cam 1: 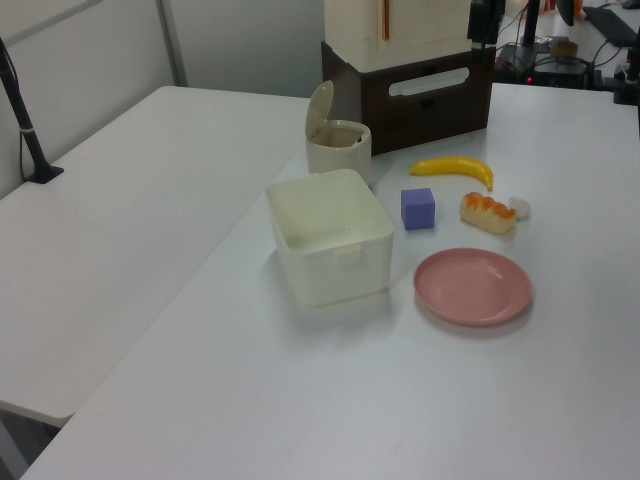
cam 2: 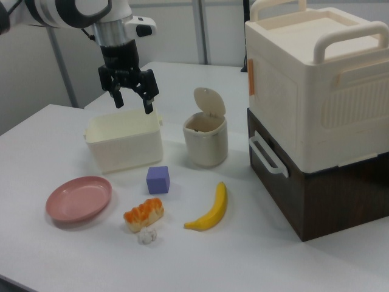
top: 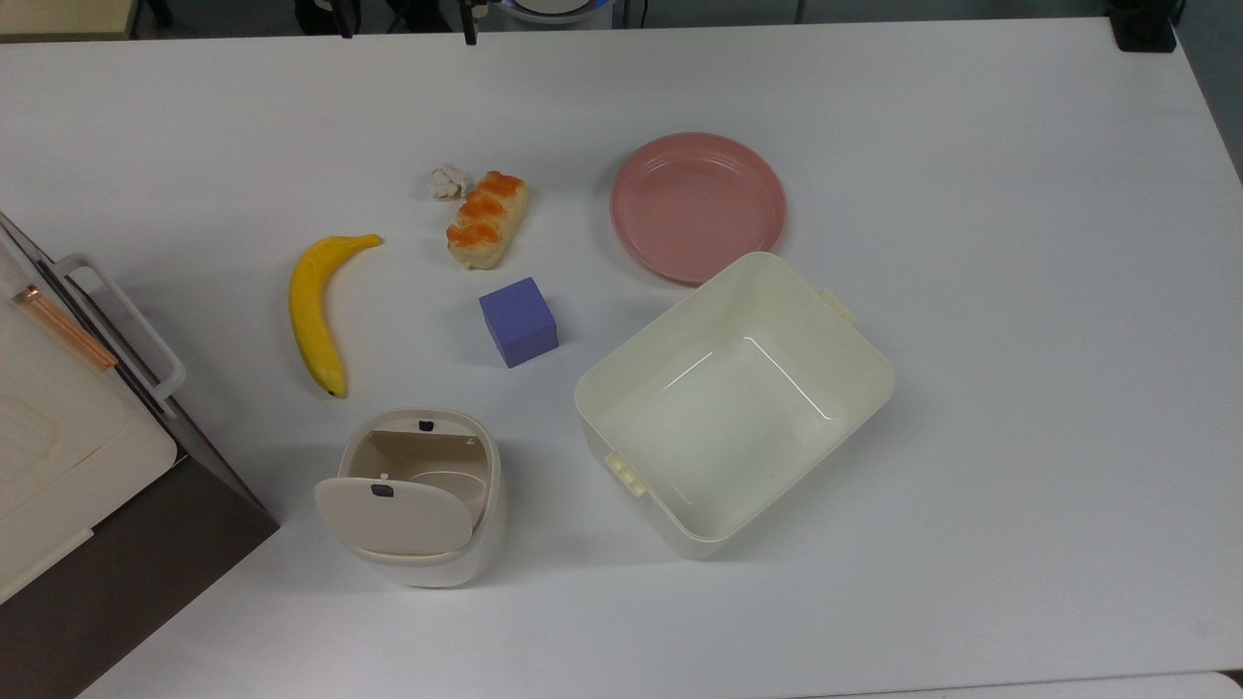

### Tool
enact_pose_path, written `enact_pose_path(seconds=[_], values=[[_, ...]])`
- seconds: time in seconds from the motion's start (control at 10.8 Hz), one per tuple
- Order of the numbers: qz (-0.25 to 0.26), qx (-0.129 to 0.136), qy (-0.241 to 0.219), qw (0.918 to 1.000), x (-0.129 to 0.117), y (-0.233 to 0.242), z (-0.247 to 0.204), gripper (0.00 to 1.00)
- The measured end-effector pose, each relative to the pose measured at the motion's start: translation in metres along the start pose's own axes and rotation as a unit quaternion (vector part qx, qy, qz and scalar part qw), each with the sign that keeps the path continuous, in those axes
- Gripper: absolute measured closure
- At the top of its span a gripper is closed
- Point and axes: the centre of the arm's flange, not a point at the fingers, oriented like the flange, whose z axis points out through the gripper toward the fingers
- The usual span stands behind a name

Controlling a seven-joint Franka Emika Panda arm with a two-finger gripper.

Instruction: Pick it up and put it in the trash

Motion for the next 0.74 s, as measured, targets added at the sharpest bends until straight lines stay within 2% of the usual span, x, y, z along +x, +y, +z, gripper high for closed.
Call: enact_pose_path(seconds=[0.28,0.74], values=[[-0.007,-0.031,-0.034,0.9989,-0.003,0.004,0.024,0.0],[-0.031,-0.069,-0.1,0.9921,-0.01,0.002,0.099,0.0]])
